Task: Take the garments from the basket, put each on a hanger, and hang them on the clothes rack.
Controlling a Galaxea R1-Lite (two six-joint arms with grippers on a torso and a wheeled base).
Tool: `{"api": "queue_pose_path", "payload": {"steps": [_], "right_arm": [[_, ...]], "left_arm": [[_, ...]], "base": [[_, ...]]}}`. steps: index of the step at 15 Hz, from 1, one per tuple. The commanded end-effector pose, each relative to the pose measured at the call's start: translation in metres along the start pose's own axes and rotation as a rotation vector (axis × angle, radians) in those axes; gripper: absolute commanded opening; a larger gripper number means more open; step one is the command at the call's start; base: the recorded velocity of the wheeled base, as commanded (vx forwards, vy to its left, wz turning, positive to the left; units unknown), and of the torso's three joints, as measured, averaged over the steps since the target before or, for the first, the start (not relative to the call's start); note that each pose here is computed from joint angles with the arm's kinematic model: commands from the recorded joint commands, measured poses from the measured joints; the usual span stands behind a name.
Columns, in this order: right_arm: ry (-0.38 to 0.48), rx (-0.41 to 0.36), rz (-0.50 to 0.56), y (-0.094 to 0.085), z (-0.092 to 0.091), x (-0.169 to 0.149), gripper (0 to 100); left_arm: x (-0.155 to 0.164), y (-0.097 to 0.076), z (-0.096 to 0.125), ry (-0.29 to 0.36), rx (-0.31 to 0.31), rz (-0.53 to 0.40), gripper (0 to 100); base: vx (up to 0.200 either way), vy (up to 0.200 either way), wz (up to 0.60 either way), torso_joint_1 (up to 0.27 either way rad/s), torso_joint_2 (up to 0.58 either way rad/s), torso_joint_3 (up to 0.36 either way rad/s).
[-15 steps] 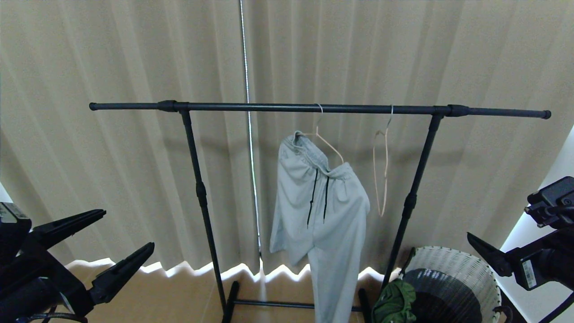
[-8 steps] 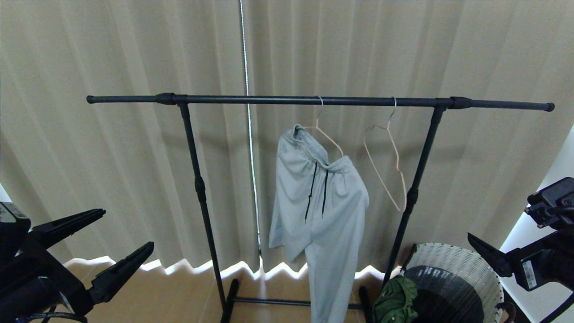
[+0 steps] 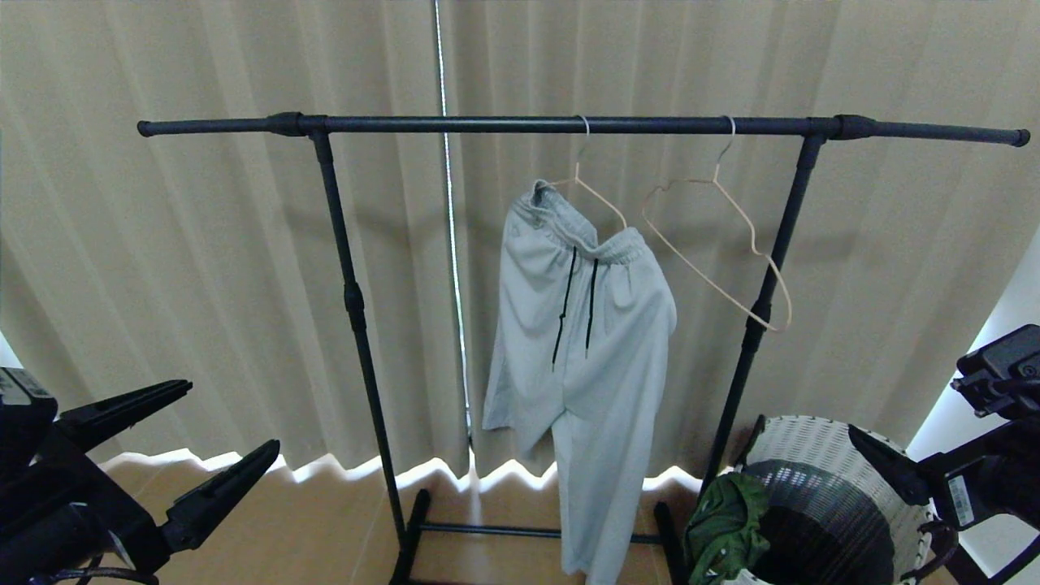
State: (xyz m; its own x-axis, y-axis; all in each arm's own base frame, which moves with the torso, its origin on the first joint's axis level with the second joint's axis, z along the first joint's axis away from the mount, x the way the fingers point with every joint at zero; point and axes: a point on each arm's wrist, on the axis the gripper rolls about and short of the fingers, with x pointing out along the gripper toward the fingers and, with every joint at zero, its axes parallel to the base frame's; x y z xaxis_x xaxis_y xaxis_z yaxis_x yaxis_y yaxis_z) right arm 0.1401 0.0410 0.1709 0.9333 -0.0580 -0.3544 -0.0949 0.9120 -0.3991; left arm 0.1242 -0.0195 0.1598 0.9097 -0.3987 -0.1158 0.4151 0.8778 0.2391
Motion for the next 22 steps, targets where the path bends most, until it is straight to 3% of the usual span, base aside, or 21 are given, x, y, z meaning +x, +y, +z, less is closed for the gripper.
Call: {"api": "queue_pose_path", "payload": {"steps": [1,10,13,18,22], "right_arm": [[0.0,-0.001,0.001,0.0,0.0,0.0,100],[0.011,-0.01,0.004,0.001,-0.001,0.001,100],[0.015,-0.044,0.005,0.001,-0.002,0.001,100],[0.049,-0.051,-0.009,0.0,-0.011,0.003,100],[0.088,-0.079,-0.076,-0.012,-0.014,0.007,100]], "left_arm": [[0.0,0.0,0.0,0.001,0.0,0.0,100],[0.0,-0.001,-0.001,0.003,-0.001,-0.008,100],[0.0,-0.002,-0.003,0.007,0.001,-0.015,100],[0.002,-0.005,-0.002,0.007,-0.004,-0.042,100],[0.002,-0.005,-0.002,0.005,-0.006,-0.044,100]], "base": [[0.0,0.0,0.0,-0.222,0.49,0.271],[0.0,0.0,0.0,-0.201,0.47,0.26],[0.0,0.0,0.0,-0.17,0.44,0.266],[0.0,0.0,0.0,-0.037,0.11,0.049],[0.0,0.0,0.0,0.0,0.0,0.0]]}}
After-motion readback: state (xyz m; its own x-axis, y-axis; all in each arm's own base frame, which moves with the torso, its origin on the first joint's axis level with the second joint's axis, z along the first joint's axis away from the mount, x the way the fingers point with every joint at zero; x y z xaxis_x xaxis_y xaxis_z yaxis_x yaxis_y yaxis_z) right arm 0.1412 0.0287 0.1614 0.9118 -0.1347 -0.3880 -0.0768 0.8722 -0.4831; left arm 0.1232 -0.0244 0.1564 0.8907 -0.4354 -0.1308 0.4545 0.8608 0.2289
